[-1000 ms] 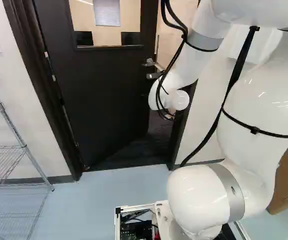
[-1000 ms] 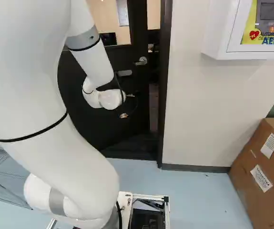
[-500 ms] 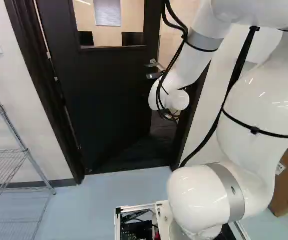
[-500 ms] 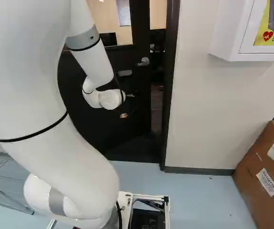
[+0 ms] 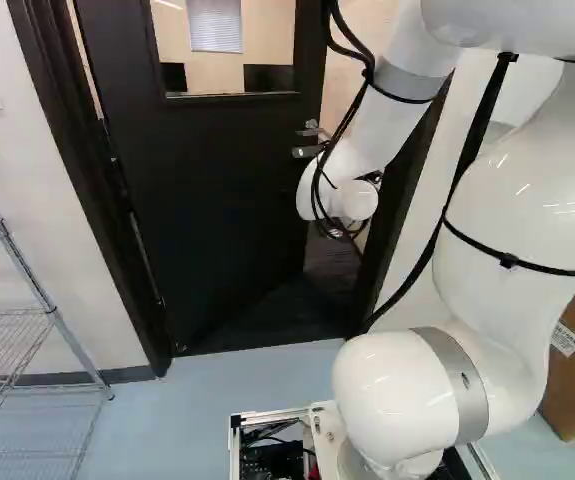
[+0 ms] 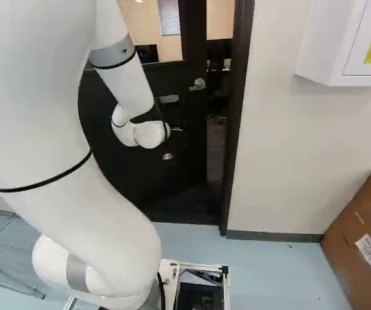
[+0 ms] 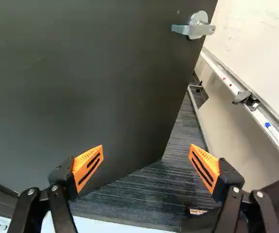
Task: Open the door and move inside
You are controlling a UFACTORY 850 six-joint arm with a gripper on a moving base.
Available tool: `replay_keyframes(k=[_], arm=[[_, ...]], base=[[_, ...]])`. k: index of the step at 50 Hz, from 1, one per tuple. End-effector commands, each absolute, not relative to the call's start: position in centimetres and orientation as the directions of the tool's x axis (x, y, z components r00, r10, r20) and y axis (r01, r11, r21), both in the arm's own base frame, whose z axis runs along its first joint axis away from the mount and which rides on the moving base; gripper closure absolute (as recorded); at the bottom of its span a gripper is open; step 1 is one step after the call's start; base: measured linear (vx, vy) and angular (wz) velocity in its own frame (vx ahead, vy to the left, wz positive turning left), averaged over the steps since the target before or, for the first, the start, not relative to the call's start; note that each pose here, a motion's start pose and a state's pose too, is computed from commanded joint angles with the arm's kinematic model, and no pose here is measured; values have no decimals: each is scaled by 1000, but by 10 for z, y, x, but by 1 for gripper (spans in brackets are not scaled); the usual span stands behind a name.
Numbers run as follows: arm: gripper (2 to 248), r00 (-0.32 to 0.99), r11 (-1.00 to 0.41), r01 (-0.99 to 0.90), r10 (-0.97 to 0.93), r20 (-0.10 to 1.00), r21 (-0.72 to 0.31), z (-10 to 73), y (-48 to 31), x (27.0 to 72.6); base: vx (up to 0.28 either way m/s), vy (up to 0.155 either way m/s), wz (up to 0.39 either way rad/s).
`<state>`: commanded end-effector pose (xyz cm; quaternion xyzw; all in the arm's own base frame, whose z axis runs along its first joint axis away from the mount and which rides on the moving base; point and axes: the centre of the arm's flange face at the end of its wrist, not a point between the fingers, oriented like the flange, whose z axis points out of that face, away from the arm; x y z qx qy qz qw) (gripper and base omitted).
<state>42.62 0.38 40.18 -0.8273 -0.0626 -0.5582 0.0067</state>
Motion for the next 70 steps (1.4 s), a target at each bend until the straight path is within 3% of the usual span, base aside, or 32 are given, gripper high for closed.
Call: replay_keyframes(k=[70], arm=[[3,369,-992,111,96,924,59,402,4,426]], base=[[87,44,-12]])
